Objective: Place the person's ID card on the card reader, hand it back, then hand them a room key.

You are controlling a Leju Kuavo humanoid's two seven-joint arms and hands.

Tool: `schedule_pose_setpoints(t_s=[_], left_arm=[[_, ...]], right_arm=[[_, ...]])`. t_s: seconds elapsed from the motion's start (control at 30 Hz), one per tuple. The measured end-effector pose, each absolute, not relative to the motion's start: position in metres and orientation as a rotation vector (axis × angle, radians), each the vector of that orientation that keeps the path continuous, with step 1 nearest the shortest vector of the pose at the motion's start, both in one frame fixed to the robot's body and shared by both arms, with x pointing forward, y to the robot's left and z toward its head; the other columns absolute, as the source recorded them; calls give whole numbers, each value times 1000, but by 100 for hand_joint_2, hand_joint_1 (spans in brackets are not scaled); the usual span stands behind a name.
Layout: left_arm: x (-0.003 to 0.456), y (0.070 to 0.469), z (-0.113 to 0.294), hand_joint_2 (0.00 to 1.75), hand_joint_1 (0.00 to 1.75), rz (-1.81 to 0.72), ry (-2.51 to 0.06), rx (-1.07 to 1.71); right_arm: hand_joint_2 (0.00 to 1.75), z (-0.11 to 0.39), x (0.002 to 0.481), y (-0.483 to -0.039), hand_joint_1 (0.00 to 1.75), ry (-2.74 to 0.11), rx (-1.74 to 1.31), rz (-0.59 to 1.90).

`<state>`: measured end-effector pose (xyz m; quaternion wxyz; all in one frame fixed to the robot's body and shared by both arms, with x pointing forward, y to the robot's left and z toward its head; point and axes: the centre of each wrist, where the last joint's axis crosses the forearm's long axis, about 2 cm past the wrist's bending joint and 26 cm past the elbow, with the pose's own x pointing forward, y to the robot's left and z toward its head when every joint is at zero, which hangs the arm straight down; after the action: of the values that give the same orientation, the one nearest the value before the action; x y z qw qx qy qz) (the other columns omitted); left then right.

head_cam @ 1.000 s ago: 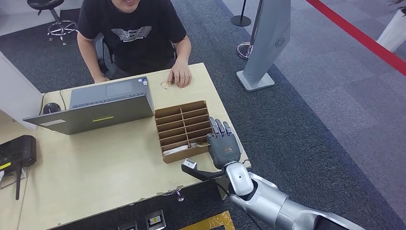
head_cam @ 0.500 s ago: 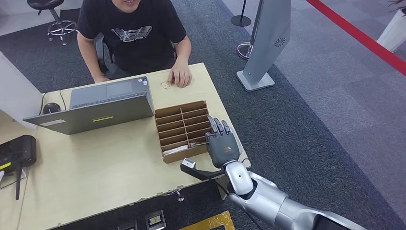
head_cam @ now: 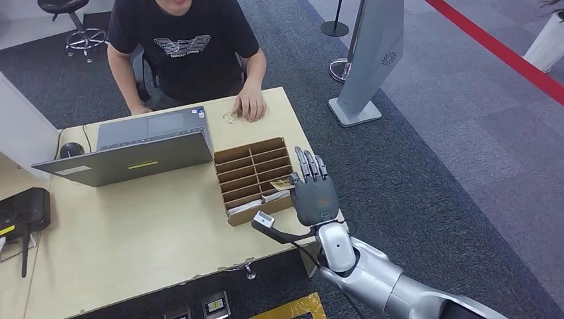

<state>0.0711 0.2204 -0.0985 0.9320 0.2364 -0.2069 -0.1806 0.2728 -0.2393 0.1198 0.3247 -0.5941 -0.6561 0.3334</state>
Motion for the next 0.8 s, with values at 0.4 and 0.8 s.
schedule_pose_setpoints(t_s=[0.4,0.8], left_arm=[[69,220,-99,0,0,-376,-424,484],[73,215,-97,0,0,-390,-441,477]], right_arm=[[175,173,273,-240,175,-1901,-1665,691],[175,219,301,-212,175,-2073,-1582,626]])
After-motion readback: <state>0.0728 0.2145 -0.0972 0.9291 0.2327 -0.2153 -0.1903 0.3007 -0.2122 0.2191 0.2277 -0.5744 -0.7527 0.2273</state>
